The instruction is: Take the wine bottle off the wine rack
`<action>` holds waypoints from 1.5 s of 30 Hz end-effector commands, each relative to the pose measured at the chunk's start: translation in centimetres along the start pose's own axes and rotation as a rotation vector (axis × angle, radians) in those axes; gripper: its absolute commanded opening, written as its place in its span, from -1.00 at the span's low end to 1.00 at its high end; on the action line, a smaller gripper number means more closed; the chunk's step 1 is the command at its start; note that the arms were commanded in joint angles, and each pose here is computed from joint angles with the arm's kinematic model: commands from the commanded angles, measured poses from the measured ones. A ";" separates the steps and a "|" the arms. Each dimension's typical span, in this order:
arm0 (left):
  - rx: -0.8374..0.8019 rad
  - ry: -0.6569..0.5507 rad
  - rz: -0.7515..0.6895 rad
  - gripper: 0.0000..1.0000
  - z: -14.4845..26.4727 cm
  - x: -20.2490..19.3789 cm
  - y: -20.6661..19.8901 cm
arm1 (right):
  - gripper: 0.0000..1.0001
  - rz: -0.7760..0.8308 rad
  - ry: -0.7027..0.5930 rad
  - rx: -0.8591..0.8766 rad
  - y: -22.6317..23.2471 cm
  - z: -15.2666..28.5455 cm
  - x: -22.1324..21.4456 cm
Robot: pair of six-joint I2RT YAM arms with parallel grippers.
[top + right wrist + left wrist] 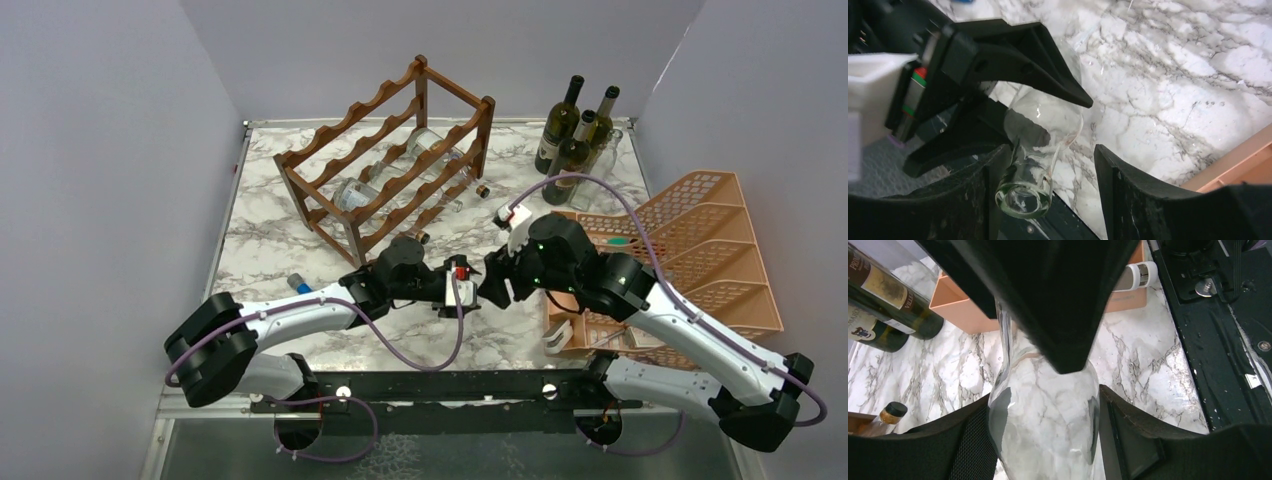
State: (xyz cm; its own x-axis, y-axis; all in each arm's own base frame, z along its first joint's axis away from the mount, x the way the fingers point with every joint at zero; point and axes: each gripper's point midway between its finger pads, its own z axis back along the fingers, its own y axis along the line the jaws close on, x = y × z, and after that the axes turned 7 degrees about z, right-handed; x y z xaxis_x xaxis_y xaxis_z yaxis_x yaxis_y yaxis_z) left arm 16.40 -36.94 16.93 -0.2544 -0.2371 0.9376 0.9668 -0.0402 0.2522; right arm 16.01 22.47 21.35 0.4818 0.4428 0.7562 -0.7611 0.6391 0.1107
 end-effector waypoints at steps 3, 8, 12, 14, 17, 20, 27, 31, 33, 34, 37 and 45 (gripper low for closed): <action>0.102 -0.066 -0.017 -0.32 -0.2 2.7 2.4 | 0.45 -0.157 -0.222 -0.127 -1.8 2.0 4.1; 0.149 -0.098 0.027 -0.32 -0.2 3.4 3.2 | 0.48 -0.215 -0.287 -0.112 -1.5 2.5 4.7; 0.166 -0.107 0.070 -0.30 -0.5 3.5 3.6 | 0.48 -0.231 -0.297 -0.078 -1.0 1.5 4.8; 0.171 -0.103 0.092 -0.30 -0.7 3.3 3.7 | 0.48 -0.227 -0.288 -0.067 -0.9 0.7 4.7; 0.166 -0.108 0.106 -0.30 -0.8 3.4 3.6 | 0.48 -0.217 -0.269 -0.070 -1.0 -0.6 4.6; 0.166 -0.112 0.109 -0.30 -0.8 3.6 3.7 | 0.33 -0.222 -0.259 -0.084 -1.2 -1.4 4.7; 0.165 -0.123 0.109 -0.30 -0.7 4.0 3.7 | 0.03 -0.239 -0.242 -0.109 -1.7 -2.3 3.9; 0.161 -0.130 0.112 -0.30 -0.7 4.3 3.6 | 0.11 -0.247 -0.216 -0.122 -1.9 -2.7 2.9; 0.161 -0.133 0.113 -0.30 -0.7 4.3 3.6 | 0.11 -0.251 -0.213 -0.124 -2.0 -2.8 2.6; 0.160 -0.135 0.114 -0.30 -0.6 4.4 3.6 | 0.11 -0.250 -0.209 -0.125 -2.0 -2.8 2.4; 0.159 -0.140 0.113 -0.30 -0.6 4.6 3.6 | -0.04 -0.252 -0.218 -0.122 -2.0 -2.9 2.4; 0.152 -0.151 0.129 0.36 -0.6 5.0 3.5 | -0.72 -0.236 -0.257 -0.117 -1.9 -2.4 4.0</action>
State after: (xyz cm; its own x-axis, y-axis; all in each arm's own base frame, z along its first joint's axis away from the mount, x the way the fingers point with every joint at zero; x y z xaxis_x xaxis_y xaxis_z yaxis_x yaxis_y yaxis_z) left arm 18.21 -37.34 16.17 -0.0372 -0.2408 0.9698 0.9882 0.1356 0.0716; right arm 19.74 24.42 21.44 0.5270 0.1402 0.8382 -0.5882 0.7721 0.2406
